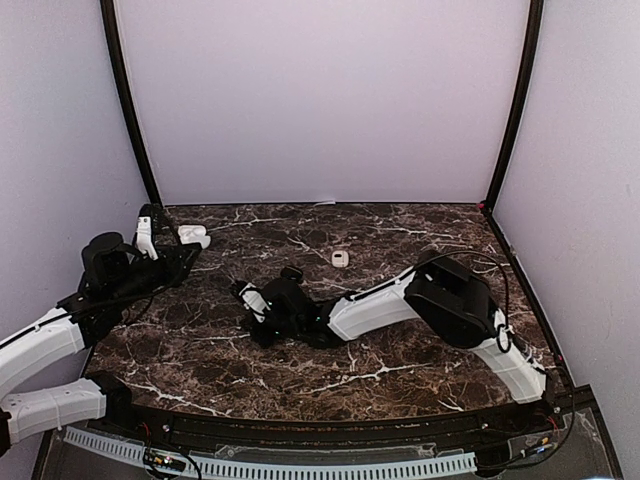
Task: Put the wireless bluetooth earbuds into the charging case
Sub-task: Move the right earbud to the center of the board.
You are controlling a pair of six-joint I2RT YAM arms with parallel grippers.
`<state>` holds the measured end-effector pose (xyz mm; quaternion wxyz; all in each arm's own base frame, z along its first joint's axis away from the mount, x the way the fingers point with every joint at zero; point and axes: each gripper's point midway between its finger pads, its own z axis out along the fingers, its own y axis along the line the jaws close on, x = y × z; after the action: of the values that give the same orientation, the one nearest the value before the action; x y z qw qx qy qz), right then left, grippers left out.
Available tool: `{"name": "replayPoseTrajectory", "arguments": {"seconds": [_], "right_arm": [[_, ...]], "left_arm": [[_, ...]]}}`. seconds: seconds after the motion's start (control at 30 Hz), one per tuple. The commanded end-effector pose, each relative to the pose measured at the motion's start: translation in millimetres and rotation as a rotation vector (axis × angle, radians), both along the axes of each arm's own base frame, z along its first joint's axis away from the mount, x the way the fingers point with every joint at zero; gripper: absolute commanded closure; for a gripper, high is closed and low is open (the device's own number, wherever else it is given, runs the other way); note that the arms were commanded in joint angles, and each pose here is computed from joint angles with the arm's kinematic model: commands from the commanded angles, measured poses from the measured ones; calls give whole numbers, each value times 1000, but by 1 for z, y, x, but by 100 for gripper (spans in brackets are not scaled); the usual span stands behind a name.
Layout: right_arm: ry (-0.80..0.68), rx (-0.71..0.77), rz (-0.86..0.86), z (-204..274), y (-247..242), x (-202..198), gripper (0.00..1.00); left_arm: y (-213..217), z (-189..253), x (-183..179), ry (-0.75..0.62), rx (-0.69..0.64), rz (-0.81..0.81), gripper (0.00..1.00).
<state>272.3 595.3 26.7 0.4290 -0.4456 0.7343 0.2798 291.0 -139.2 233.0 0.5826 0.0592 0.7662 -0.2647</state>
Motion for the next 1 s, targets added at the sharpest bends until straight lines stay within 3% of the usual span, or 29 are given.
{"name": "replayPoseTrajectory", "arguments": {"seconds": [0.0, 0.33, 0.6, 0.7, 0.73, 0.8, 0.97], "right_arm": [[-3, 44, -49, 26, -43, -9, 92], [-1, -42, -82, 20, -183, -64, 91], [42, -53, 15, 11, -206, -94, 85], [56, -61, 2, 6, -211, -95, 73], [52, -67, -19, 5, -214, -93, 58], [44, -81, -82, 3, -222, -85, 42], [33, -113, -178, 1, -237, -74, 34]], "left_arm": [[-21, -7, -2, 2, -30, -118, 88], [-68, -28, -13, -8, -95, -331, 88], [-119, -69, -33, 6, -13, -541, 88], [-126, -71, -38, -36, -12, -588, 88], [-128, -72, -39, -51, -7, -602, 88], [-130, -74, -41, -82, 10, -625, 88], [-132, -87, -45, -116, 56, -658, 88]]}}
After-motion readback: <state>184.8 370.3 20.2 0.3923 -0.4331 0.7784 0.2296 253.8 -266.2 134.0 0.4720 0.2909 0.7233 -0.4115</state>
